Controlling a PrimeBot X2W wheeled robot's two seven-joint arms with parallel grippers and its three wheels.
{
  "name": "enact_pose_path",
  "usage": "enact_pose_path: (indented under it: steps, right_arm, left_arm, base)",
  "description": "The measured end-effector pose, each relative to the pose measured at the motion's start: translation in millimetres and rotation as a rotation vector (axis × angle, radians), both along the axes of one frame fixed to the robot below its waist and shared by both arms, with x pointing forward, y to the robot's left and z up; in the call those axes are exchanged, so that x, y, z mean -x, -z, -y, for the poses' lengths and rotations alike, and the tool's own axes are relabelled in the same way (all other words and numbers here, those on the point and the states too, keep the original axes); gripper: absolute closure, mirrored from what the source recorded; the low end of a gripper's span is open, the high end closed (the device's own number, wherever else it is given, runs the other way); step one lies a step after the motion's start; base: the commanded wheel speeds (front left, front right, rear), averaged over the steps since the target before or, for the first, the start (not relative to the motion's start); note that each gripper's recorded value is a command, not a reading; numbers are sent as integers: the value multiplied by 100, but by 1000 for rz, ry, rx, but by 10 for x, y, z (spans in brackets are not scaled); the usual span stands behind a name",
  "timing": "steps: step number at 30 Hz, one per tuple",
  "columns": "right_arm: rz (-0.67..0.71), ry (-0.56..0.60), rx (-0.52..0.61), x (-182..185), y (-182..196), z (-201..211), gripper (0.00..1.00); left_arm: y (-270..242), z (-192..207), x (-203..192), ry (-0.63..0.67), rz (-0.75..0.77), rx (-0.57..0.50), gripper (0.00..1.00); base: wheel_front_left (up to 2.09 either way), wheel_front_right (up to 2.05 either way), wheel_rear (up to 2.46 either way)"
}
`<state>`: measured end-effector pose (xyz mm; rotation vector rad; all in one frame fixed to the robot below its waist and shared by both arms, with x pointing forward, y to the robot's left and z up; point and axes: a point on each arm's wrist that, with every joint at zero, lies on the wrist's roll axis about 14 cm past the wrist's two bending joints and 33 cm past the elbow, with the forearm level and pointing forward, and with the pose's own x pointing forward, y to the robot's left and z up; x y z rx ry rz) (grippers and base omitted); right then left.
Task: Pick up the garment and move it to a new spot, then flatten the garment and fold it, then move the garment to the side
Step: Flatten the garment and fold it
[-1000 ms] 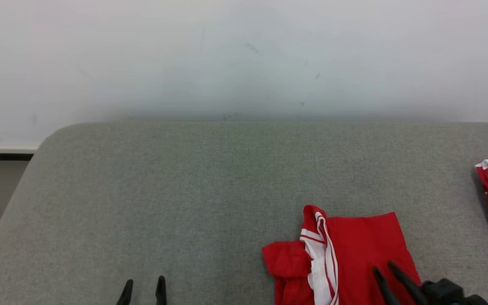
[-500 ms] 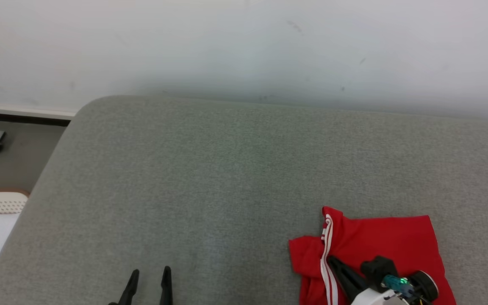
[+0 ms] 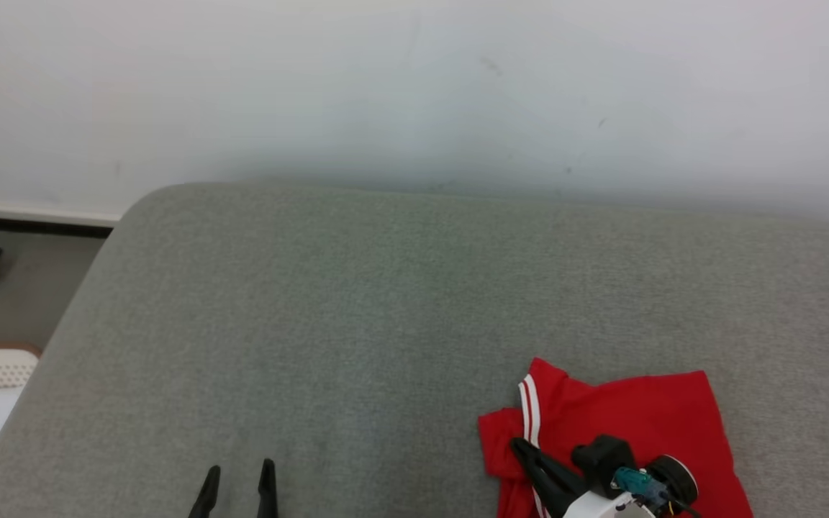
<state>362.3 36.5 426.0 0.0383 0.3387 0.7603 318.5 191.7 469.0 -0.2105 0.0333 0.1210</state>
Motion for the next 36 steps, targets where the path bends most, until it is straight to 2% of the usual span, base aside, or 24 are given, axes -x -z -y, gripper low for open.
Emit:
enact_pose_path:
  steps: [2, 3, 4, 5, 6, 15, 21, 29, 36]
  right_arm:
    - [32, 26, -34, -26, -114, 60, 75]
    - [52, 43, -54, -38, -179, 105, 59]
    - [68, 67, -67, -50, -224, 187, 50]
    - [83, 92, -70, -64, -253, 296, 20]
    - [107, 122, -76, -88, -298, 424, 0]
    - [289, 425, -82, -138, -689, 1688, 0]
    - [307, 583, -75, 3, -696, 2263, 0]
    - [188, 661, -68, 221, -326, 2475, 0]
    - [165, 643, -110, 177, -327, 2396, 0]
  left_arm:
    - [-28, 22, -7, 11, 11, 1, 0]
    - [-45, 24, -9, 13, 17, -1, 0]
    - [-58, 31, -7, 16, 22, -1, 0]
    - [-63, 42, -5, 21, 24, -3, 0]
    - [-73, 57, -9, 27, 27, -5, 0]
    - [-196, 227, -98, 96, 69, -19, 0]
    - [-239, 276, -96, 118, 84, -28, 0]
    - [-221, 264, -45, 119, 79, -42, 0]
    - [-229, 252, -42, 115, 81, -45, 0]
  base:
    - [0, 0, 0]
    - [0, 0, 0]
    - [0, 0, 0]
    - [0, 0, 0]
    - [0, 0, 0]
    - [0, 0, 0]
    - [0, 0, 0]
    - [0, 0, 0]
    - [0, 0, 0]
